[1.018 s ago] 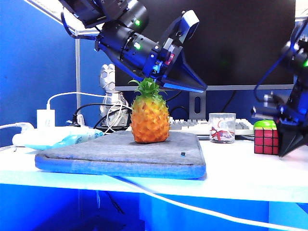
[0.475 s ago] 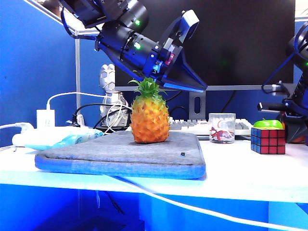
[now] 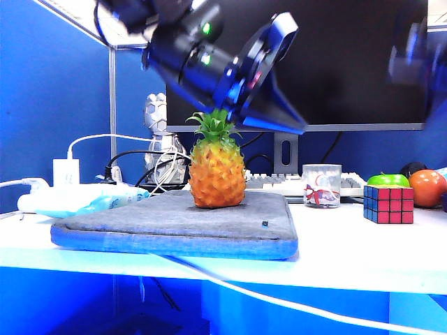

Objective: Rotate the Rubik's Cube so that its red face is facing towards you.

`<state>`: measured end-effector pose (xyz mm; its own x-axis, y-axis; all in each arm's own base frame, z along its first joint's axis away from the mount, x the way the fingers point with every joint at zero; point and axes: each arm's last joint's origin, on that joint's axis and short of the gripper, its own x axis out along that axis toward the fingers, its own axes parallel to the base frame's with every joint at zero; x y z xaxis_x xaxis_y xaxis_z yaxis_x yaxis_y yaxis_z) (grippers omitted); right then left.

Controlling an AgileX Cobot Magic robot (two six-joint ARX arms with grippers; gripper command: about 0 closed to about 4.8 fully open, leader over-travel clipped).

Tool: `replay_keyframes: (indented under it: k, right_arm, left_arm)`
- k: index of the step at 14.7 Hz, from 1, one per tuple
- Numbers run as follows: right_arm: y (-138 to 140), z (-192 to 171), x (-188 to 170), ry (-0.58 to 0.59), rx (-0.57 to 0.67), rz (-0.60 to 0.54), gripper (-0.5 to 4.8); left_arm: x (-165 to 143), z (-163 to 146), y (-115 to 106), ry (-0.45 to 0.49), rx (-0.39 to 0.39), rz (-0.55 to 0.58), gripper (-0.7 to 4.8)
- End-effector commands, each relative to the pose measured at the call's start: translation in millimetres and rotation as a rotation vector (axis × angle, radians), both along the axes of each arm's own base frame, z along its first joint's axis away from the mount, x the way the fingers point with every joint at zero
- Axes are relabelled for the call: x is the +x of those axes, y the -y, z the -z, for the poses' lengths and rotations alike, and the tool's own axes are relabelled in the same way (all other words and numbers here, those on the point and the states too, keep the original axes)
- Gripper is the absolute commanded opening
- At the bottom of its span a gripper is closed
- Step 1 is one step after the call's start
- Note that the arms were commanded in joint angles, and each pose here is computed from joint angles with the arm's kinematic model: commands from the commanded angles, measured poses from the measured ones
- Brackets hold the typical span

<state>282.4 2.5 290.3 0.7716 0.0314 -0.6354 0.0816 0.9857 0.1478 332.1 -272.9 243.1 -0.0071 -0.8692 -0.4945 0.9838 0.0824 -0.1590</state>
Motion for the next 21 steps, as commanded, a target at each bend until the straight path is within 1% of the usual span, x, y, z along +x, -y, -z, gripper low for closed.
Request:
replay_keyframes:
  k: [1, 3, 4, 5, 6, 7, 8, 9, 11, 12, 13, 14, 15, 16, 17, 18, 19, 20, 21]
  right_arm:
    - [0.2, -12.5, -52.4, -0.029, 0.029, 0.033, -0.06]
    - [0.4, -6.7, -84.8, -0.023, 0.065, 0.061, -0.06]
    - [0.3, 1.8, -111.2, -0.007, 0.098, 0.077, -0.06]
    - [-1.3, 7.3, -129.7, 0.019, 0.118, 0.073, -0.06]
    - [-5.3, 13.3, -158.9, 0.074, 0.146, 0.051, -0.06]
    - [-6.2, 14.0, -171.8, 0.108, 0.151, 0.036, -0.06]
    - [-6.9, 16.4, -187.5, 0.138, 0.166, 0.027, -0.06]
    - [-6.5, 19.1, -197.9, 0.148, 0.164, 0.031, -0.06]
    - [-5.6, 24.0, -209.1, 0.151, 0.165, 0.027, -0.06]
    - [-5.9, 26.6, -210.8, 0.155, 0.176, 0.012, -0.06]
    - [-6.1, 28.6, -210.7, 0.16, 0.18, 0.008, -0.06]
    - [-6.7, 29.1, -209.3, 0.164, 0.226, 0.019, -0.06]
    - [-9.9, 30.0, -203.6, 0.207, 0.311, -0.041, -0.06]
    - [-12.8, 36.8, -196.8, 0.246, 0.34, -0.087, -0.06]
    - [-14.9, 46.6, -191.2, 0.259, 0.368, -0.09, -0.06]
    - [-18.7, 68.5, -184.3, 0.251, 0.392, -0.085, -0.06]
    - [-22.2, 86.9, -180.9, 0.237, 0.382, -0.095, -0.06]
    - [-25.9, 102.0, -178.9, 0.234, 0.374, -0.11, -0.06]
    - [-31.7, 122.9, -177.8, 0.242, 0.353, -0.122, -0.06]
  left_arm:
    - [-38.2, -26.7, 8.8, 0.04, 0.113, -0.001, 0.02]
    - [-59.3, -43.5, 11.4, 0.09, 0.151, -0.04, -0.04]
    - [-71.9, -57.1, 8.7, 0.107, 0.167, -0.12, -0.04]
    - [-80.6, -65.7, 2.5, 0.112, 0.165, -0.164, -0.04]
    - [-97.5, -73.6, -15.3, 0.124, 0.132, -0.215, -0.04]
    - [-106.4, -74.6, -26.1, 0.14, 0.125, -0.261, -0.04]
    - [-121.8, -75.2, -46.0, 0.187, 0.127, -0.361, -0.04]
    - [-133.6, -74.3, -59.5, 0.198, 0.106, -0.405, -0.04]
    - [-156.4, -65.2, -83.8, 0.196, 0.03, -0.458, -0.04]
    - [-164.9, -57.1, -93.7, 0.211, 0.001, -0.495, -0.04]
    - [-170.8, -49.9, -100.1, 0.22, -0.02, -0.506, -0.04]
    - [-177.7, -36.8, -107.2, 0.223, -0.056, -0.517, -0.04]
    - [-184.0, -24.2, -113.7, 0.253, -0.116, -0.522, -0.04]
    - [-186.4, -15.2, -115.6, 0.283, -0.175, -0.52, -0.04]
    - [-187.3, -7.5, -116.3, 0.303, -0.212, -0.519, -0.04]
    - [-188.7, 5.0, -117.9, 0.317, -0.236, -0.521, -0.04]
    - [-189.9, 13.6, -118.6, 0.318, -0.246, -0.512, -0.04]
    - [-191.2, 20.5, -119.6, 0.315, -0.245, -0.5, -0.04]
    - [-191.2, 25.9, -120.8, 0.317, -0.221, -0.501, -0.04]
